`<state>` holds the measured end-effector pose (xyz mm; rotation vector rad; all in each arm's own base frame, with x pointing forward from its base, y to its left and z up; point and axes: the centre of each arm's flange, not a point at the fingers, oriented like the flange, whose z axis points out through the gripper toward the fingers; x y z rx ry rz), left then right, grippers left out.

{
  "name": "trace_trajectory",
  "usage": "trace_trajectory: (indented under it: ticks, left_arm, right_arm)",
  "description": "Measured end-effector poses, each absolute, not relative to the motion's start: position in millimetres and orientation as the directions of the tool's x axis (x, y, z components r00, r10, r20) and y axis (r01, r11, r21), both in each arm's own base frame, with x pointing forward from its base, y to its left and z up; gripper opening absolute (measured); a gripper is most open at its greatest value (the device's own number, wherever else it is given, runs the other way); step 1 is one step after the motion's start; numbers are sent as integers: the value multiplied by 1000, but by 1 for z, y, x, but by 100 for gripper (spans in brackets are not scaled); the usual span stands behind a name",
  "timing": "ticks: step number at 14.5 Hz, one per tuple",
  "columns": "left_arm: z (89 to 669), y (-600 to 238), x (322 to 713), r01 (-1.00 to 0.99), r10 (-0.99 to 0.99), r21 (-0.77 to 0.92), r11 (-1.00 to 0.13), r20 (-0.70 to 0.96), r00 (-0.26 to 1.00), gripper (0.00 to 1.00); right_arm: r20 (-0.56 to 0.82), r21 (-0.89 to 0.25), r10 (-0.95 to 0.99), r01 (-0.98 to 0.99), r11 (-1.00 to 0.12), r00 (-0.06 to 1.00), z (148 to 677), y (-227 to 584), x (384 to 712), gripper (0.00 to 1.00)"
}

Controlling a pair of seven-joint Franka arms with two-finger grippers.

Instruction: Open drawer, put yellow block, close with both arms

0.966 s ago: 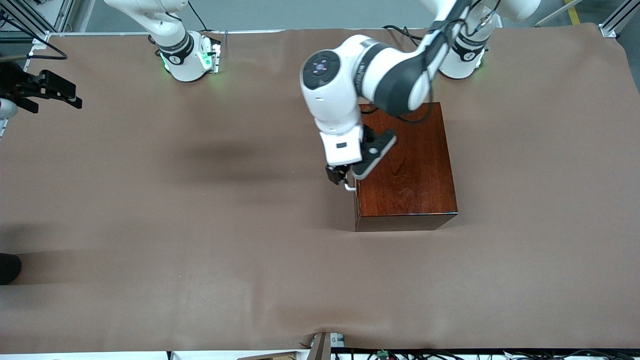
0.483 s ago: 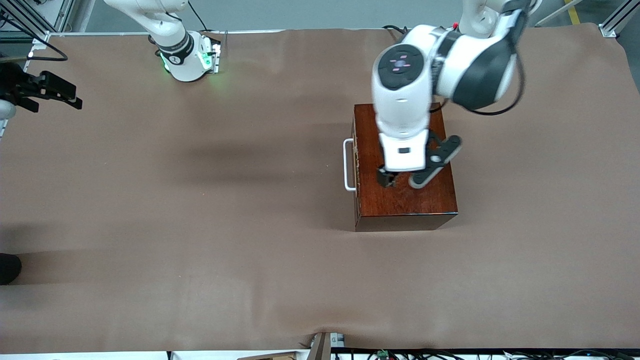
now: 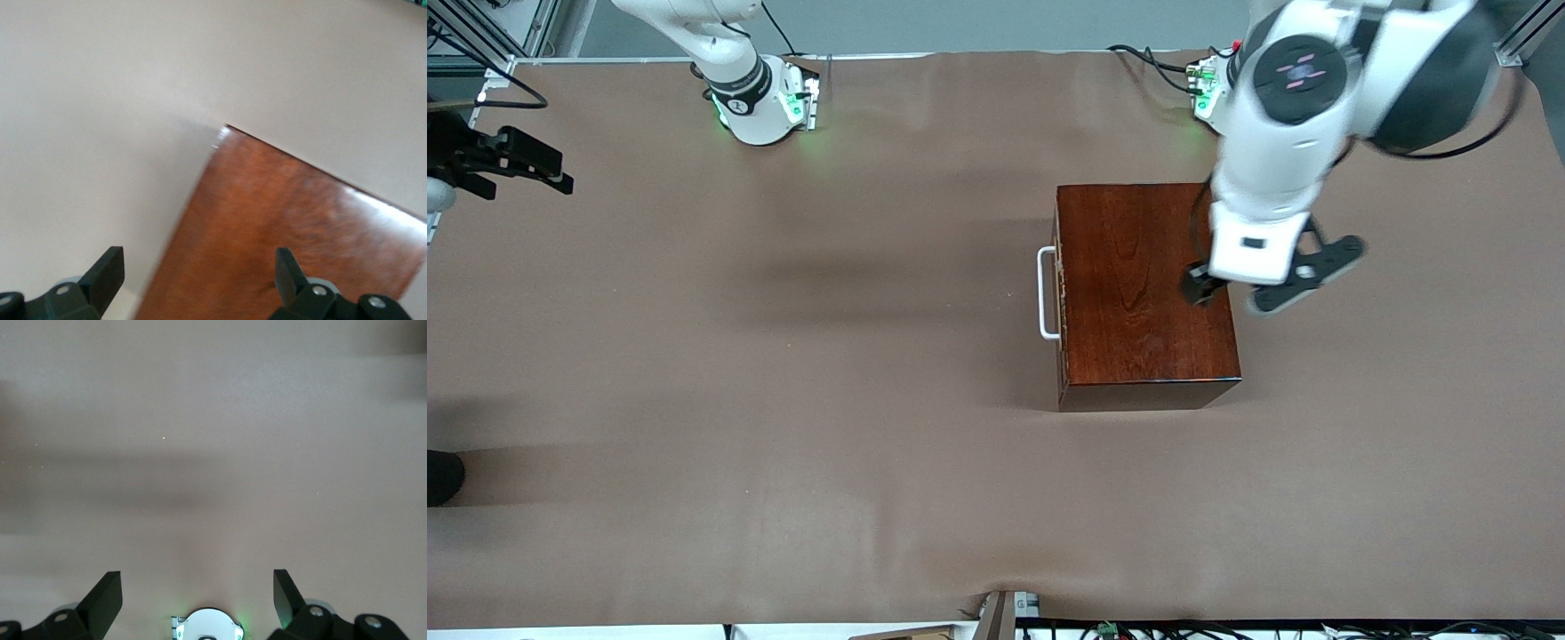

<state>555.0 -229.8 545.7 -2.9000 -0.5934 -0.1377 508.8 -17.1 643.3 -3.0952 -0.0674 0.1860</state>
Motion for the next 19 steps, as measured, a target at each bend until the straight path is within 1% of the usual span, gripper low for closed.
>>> trace_trajectory:
  ticks: [4, 8, 13, 19]
  left_arm:
    - [575, -150, 545, 234, 221, -156, -960, 97, 970, 100]
    - [599, -108, 532, 108, 97, -130, -986, 87, 991, 100]
    - [627, -96, 522, 46, 41, -61, -997, 77, 996, 100]
    - [643, -87, 521, 45, 41, -51, -998, 84, 996, 100]
  right_arm:
    - [-129, -43, 46, 40, -998, 991, 643, -17, 508, 100]
    - [-131, -44, 45, 39, -998, 990, 642, -18, 507, 100]
    - [-131, -44, 44, 39, -998, 990, 642, -18, 507, 100]
    - [-131, -44, 42, 36, -998, 990, 642, -19, 507, 100]
